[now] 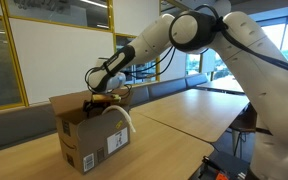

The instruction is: Put all the objects on the table into the box.

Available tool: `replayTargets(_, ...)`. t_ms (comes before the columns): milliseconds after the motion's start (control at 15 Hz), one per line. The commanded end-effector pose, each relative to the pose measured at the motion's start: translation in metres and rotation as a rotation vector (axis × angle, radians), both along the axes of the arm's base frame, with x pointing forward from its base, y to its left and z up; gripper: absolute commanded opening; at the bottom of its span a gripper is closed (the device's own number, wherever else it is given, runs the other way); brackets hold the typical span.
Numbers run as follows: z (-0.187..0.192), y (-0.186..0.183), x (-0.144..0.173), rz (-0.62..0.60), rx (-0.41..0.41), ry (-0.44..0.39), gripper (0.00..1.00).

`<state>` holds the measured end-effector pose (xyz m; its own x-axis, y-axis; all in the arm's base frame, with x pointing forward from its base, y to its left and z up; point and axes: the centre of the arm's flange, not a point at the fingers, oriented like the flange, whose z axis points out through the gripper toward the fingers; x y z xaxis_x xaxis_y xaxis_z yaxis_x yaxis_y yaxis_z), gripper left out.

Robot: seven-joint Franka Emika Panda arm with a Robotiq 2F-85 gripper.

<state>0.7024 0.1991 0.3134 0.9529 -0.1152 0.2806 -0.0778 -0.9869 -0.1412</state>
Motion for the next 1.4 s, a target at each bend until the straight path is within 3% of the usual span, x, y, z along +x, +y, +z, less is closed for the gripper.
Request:
replayTargets(0,0.038,0.009,-0.006,-0.024,-0.049,-0.041,1.0)
replayTargets(467,0.134,-0.007,-0.068,-0.135,-0.169,-0.161,1.0)
replayTargets(867,0.193,-0.076,-0.142,-0.271,-0.218,-0.196,1.0)
replayTargets(1133,0.201,-0.145,-0.192,-0.341,-0.206,-0.144,1.0)
replayTargets(1333,0.19,-0.195,-0.227,-0.364,-0.205,-0.043,1.0)
